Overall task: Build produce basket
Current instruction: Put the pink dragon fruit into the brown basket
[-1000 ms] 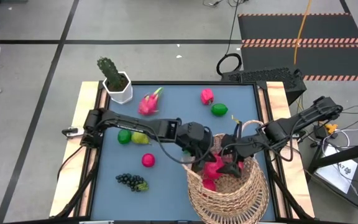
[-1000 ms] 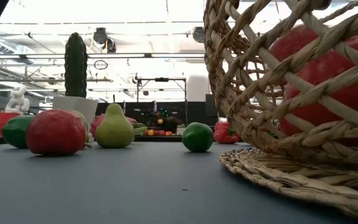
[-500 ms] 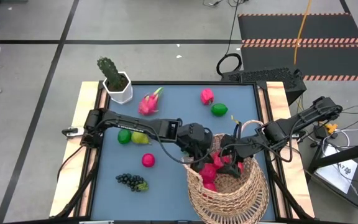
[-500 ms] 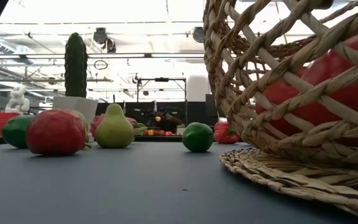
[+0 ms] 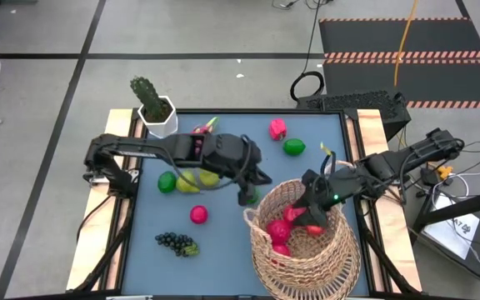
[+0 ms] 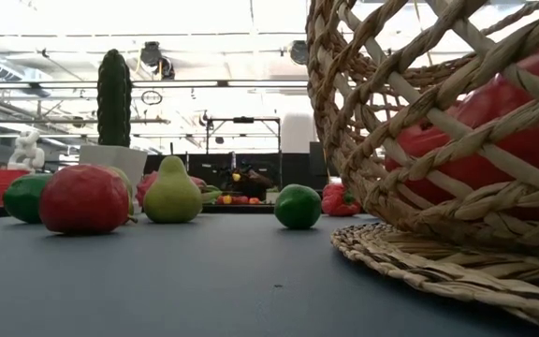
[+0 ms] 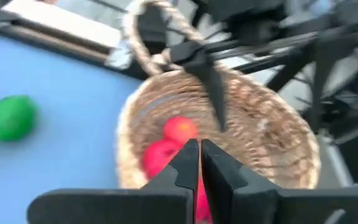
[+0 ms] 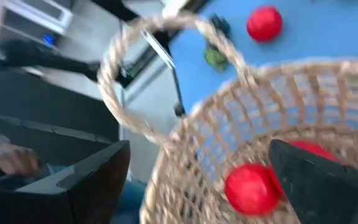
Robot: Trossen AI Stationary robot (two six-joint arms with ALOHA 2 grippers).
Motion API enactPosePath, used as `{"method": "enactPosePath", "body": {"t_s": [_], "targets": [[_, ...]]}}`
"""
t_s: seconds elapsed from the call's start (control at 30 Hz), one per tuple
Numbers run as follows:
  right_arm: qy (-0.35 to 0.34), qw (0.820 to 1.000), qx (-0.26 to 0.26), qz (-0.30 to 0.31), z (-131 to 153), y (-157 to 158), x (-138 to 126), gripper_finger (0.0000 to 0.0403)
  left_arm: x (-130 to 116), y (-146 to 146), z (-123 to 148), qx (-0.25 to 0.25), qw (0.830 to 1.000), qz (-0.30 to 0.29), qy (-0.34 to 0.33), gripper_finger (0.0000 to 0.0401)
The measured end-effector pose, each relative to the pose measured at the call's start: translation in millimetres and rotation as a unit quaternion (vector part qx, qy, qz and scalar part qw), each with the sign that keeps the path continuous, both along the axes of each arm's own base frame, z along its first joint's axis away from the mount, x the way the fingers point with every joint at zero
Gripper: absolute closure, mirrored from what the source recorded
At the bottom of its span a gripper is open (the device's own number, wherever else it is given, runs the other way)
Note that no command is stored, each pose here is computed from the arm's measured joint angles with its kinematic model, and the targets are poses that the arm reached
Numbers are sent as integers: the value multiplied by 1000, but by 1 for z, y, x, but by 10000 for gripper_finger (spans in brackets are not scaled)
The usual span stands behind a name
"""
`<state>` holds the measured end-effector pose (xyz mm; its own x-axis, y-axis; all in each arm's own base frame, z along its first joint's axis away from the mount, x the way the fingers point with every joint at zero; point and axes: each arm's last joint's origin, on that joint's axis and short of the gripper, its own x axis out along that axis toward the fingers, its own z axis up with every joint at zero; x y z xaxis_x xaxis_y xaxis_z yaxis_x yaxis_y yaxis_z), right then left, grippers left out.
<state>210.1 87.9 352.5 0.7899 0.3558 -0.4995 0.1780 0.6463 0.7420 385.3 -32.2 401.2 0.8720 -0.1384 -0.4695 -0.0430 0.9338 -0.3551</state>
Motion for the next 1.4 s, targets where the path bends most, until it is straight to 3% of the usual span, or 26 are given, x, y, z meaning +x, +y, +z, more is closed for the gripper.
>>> {"method": "enactPosePath", "body": {"t_s": [0.2,0.43,0.63,0.87,1.13,1.4], "targets": [[-40,999,-12,-24,8,-17,3,44,-26,21,13,5,998,54,31,382],[-88,989,-118,-3,12,-35,3,96,-49,36,34,-9,997,82,9,382],[-147,959,-239,37,21,-47,-5,174,-64,43,42,-12,995,94,12,382],[-197,923,-328,44,34,-62,-23,282,-72,42,34,-54,989,120,69,382],[-218,919,-328,17,44,-71,-41,388,-71,40,20,-117,968,179,133,382],[-215,927,-298,78,41,-68,-51,402,-69,6,4,-177,941,201,206,374]]}}
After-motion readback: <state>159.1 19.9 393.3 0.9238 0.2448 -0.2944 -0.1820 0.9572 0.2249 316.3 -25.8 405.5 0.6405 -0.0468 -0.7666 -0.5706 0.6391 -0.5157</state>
